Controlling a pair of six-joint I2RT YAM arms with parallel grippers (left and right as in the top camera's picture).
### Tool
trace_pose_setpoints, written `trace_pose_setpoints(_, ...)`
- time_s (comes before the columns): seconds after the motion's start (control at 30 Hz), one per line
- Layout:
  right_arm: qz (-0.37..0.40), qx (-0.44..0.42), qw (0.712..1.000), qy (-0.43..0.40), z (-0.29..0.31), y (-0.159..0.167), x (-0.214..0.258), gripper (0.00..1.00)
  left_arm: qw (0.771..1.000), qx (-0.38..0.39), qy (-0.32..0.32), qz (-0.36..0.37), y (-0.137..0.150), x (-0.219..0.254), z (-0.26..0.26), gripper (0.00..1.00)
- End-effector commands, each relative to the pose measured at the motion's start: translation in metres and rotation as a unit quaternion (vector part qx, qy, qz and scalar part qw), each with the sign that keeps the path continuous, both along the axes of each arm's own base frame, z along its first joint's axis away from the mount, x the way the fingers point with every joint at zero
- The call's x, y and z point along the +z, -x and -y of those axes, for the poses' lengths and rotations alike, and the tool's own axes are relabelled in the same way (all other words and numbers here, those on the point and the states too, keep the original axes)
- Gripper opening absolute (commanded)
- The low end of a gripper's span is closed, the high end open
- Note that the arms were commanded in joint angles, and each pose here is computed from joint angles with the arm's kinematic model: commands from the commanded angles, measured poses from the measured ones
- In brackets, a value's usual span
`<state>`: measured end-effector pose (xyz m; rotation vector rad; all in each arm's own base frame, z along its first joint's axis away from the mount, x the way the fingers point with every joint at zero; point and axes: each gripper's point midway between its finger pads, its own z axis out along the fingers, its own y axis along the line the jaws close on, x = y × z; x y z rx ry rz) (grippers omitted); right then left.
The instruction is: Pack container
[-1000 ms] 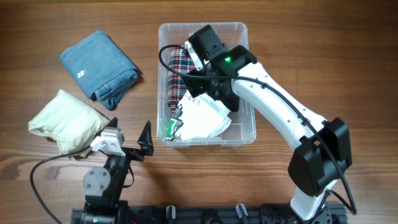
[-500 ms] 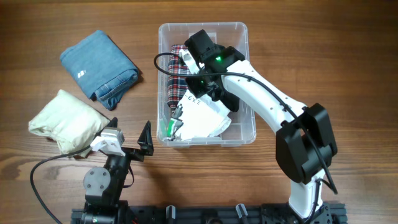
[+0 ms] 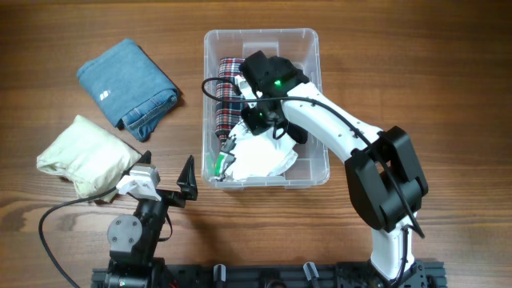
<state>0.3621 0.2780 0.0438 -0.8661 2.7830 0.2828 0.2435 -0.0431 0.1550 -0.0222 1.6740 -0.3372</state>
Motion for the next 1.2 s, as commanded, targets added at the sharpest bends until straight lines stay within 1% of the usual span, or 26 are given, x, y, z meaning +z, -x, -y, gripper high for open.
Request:
trace_pose_setpoints(0.0, -0.038, -0.011, 0.999, 0.009, 0.005, 0.016, -0.026, 0.25, 1.000, -0.007, -0.008, -0.001, 0.000, -0.003, 0.002, 1.00)
trace_pose_setpoints(0.13, -0.021, -0.020, 1.000, -0.002, 0.000, 0.007, -0.018, 0.27, 1.000, -0.007, -0.008, -0.001, 0.000, -0.003, 0.002, 1.00)
trace_pose_setpoints(0.17, -0.015, -0.026, 1.000, -0.004, -0.002, 0.003, -0.013, 0.29, 1.000, -0.007, -0.008, -0.001, 0.000, -0.003, 0.002, 1.00)
trace_pose_setpoints(0.33, 0.024, -0.029, 0.999, -0.033, -0.015, -0.017, 0.035, 0.38, 1.000, -0.007, -0.008, -0.001, 0.000, -0.003, 0.002, 1.00)
trace_pose_setpoints(0.37, 0.036, -0.032, 0.998, -0.043, -0.018, -0.022, 0.054, 0.44, 1.000, -0.007, -0.008, -0.001, 0.000, -0.003, 0.002, 1.00)
trace_pose_setpoints(0.43, 0.055, -0.046, 0.996, -0.049, -0.018, -0.028, 0.077, 0.51, 1.000, -0.007, -0.008, -0.001, 0.000, -0.003, 0.002, 1.00)
trace_pose_setpoints(0.5, 0.085, -0.070, 0.993, -0.049, -0.012, -0.034, 0.109, 0.70, 1.000, -0.007, -0.008, -0.001, 0.000, -0.003, 0.002, 1.00)
trace_pose_setpoints(0.57, 0.111, -0.101, 0.988, -0.047, -0.003, -0.038, 0.132, 0.75, 1.000, -0.007, -0.008, -0.001, 0.000, -0.003, 0.002, 1.00)
trace_pose_setpoints(0.63, 0.135, -0.145, 0.979, -0.047, 0.011, -0.041, 0.154, 0.86, 1.000, -0.007, -0.008, -0.001, 0.000, -0.003, 0.002, 1.00)
trace_pose_setpoints(0.7, 0.157, -0.201, 0.966, -0.049, 0.032, -0.041, 0.179, 0.93, 1.000, -0.007, -0.008, -0.001, 0.000, -0.003, 0.002, 1.00)
trace_pose_setpoints(0.73, 0.164, -0.218, 0.961, -0.050, 0.041, -0.041, 0.188, 0.95, 1.000, -0.007, -0.008, -0.001, 0.000, -0.003, 0.002, 1.00)
trace_pose_setpoints(0.77, 0.177, -0.248, 0.951, -0.051, 0.056, -0.040, 0.203, 1.00, 1.000, -0.007, -0.008, -0.001, 0.000, -0.003, 0.002, 1.00)
trace_pose_setpoints(0.87, 0.205, -0.318, 0.924, -0.050, 0.105, -0.035, 0.238, 1.00, 1.000, -0.007, -0.008, -0.001, 0.000, -0.003, 0.002, 1.00)
trace_pose_setpoints(0.97, 0.203, -0.385, 0.899, -0.039, 0.160, -0.024, 0.255, 1.00, 1.000, -0.007, -0.008, -0.001, 0.000, -0.003, 0.002, 1.00)
trace_pose_setpoints(1.07, 0.182, -0.449, 0.874, -0.019, 0.207, -0.016, 0.252, 1.00, 1.000, -0.007, -0.008, -0.001, 0.000, -0.003, 0.002, 1.00)
trace_pose_setpoints(1.17, 0.151, -0.505, 0.849, 0.015, 0.255, -0.008, 0.239, 1.00, 1.000, -0.007, -0.008, -0.001, 0.000, -0.003, 0.002, 1.00)
